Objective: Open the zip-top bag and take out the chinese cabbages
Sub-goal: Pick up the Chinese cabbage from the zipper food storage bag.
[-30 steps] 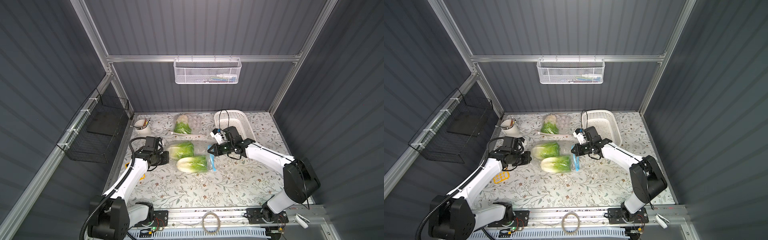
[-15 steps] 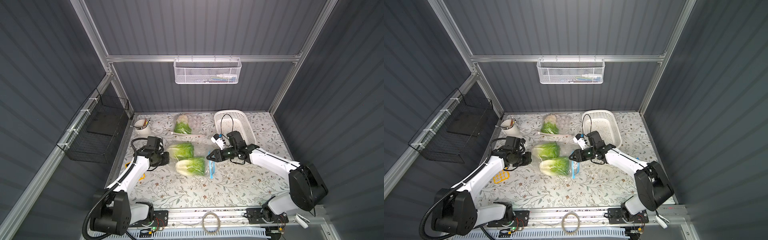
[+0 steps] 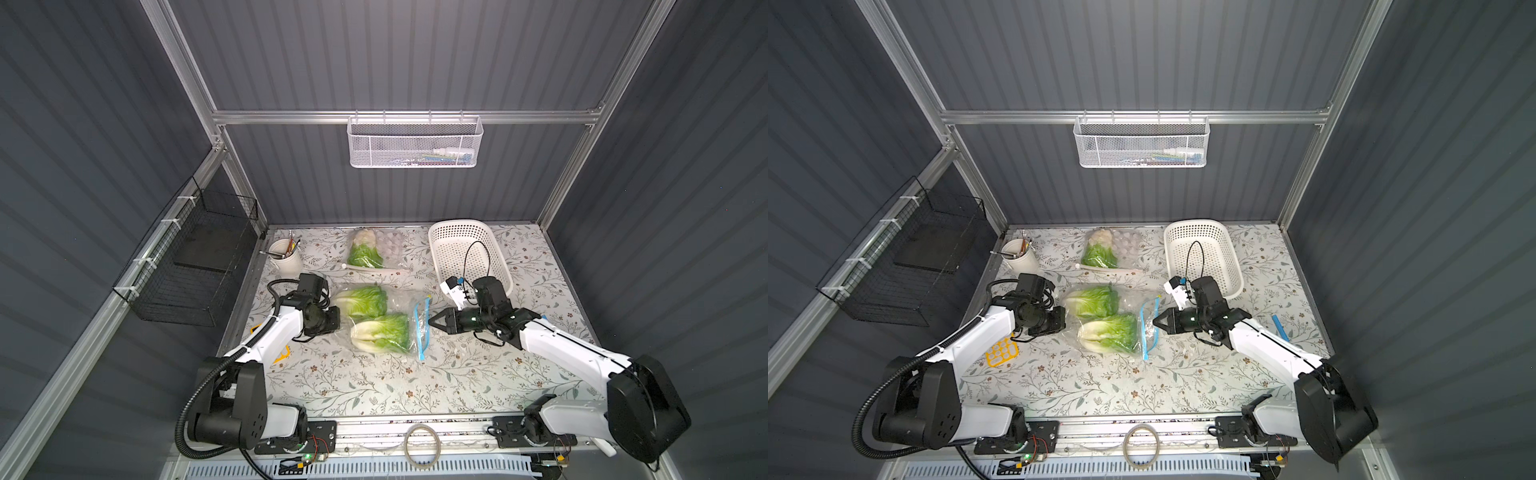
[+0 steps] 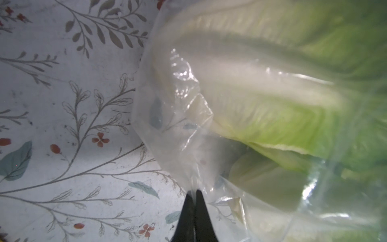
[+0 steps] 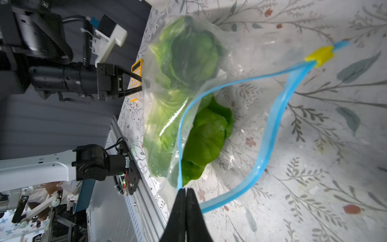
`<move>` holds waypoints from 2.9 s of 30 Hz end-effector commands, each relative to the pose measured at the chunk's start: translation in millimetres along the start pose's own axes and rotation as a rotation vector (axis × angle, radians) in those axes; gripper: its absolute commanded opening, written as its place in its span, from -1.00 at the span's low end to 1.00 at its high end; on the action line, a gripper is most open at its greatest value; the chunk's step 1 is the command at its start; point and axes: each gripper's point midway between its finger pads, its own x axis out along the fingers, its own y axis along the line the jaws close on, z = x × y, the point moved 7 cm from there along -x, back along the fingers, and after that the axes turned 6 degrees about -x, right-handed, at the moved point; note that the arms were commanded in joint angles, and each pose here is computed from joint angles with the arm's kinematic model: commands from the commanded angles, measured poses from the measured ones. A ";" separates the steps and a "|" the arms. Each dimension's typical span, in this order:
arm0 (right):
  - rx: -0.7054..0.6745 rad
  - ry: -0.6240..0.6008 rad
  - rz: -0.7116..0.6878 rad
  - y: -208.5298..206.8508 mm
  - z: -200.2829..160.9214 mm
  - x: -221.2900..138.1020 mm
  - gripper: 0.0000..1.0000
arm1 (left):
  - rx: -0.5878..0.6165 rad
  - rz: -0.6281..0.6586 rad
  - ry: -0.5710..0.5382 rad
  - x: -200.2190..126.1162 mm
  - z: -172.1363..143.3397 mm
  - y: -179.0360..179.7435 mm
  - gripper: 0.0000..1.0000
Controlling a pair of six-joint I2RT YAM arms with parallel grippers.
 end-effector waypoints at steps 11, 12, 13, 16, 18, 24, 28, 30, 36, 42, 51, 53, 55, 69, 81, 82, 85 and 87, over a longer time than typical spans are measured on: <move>0.147 -0.010 0.155 -15.8 12.1 41.1 -0.96 | -0.006 -0.027 0.020 -3.3 0.0 -3.0 -1.00; 0.153 -0.007 0.159 -16.1 11.5 43.4 -0.94 | -0.008 -0.029 0.020 -3.4 -0.3 -2.9 -1.00; 0.161 -0.004 0.159 -17.0 10.9 45.9 -0.93 | -0.007 -0.029 0.019 -3.4 -0.1 -3.1 -1.00; 0.174 0.010 0.160 -17.1 9.1 52.9 -0.88 | -0.008 -0.031 0.023 -2.8 -0.5 -3.0 -1.00; 0.177 0.025 0.166 -15.6 6.9 57.1 -0.82 | -0.008 -0.029 0.024 -3.0 -0.6 -2.9 -1.00; 0.175 0.050 0.180 -10.1 0.7 61.9 -0.47 | -0.009 -0.028 0.023 -3.0 -0.7 -2.8 -1.00; 0.180 0.036 0.194 -7.7 1.0 59.6 -0.29 | -0.010 -0.033 0.024 -2.9 -0.6 -3.3 -1.00; 0.184 0.031 0.215 -4.7 1.5 59.3 -0.22 | -0.009 -0.034 0.023 -3.3 -0.4 -3.6 -1.00; 0.199 0.022 0.257 -0.1 1.4 63.2 -0.09 | -0.009 -0.039 0.022 -3.5 -0.5 -4.0 -1.00; 0.210 0.037 0.294 4.8 -2.3 71.1 -0.05 | -0.010 -0.041 0.022 -3.9 -1.0 -4.2 -1.00; 0.247 0.073 0.257 -2.2 -11.1 78.3 -0.37 | -0.009 -0.045 0.023 -3.6 -1.1 -4.6 -1.00; 0.248 0.073 0.268 -1.5 -10.0 80.0 -0.41 | -0.010 -0.045 0.022 -3.8 -1.0 -4.5 -1.00; 0.247 0.075 0.275 -0.3 -9.5 81.8 -0.38 | -0.009 -0.045 0.023 -3.6 -0.8 -4.5 -1.00; 0.256 0.068 0.317 3.6 -2.9 94.8 -0.29 | -0.010 -0.047 0.026 -3.2 -1.2 -4.7 -1.00; 0.250 0.068 0.332 6.0 4.5 98.7 -0.71 | -0.014 -0.042 0.017 -5.0 -0.1 -4.7 -1.00; 0.248 0.072 0.332 6.1 4.5 98.8 -0.82 | -0.012 -0.038 0.016 -4.9 -0.2 -4.3 -1.00; 0.244 0.079 0.330 6.1 4.9 98.3 -1.00 | -0.013 -0.032 0.006 -6.2 0.1 -3.7 -1.00; 0.239 0.078 0.328 6.4 5.7 96.4 -1.00 | -0.016 -0.026 0.000 -7.0 0.6 -3.1 -1.00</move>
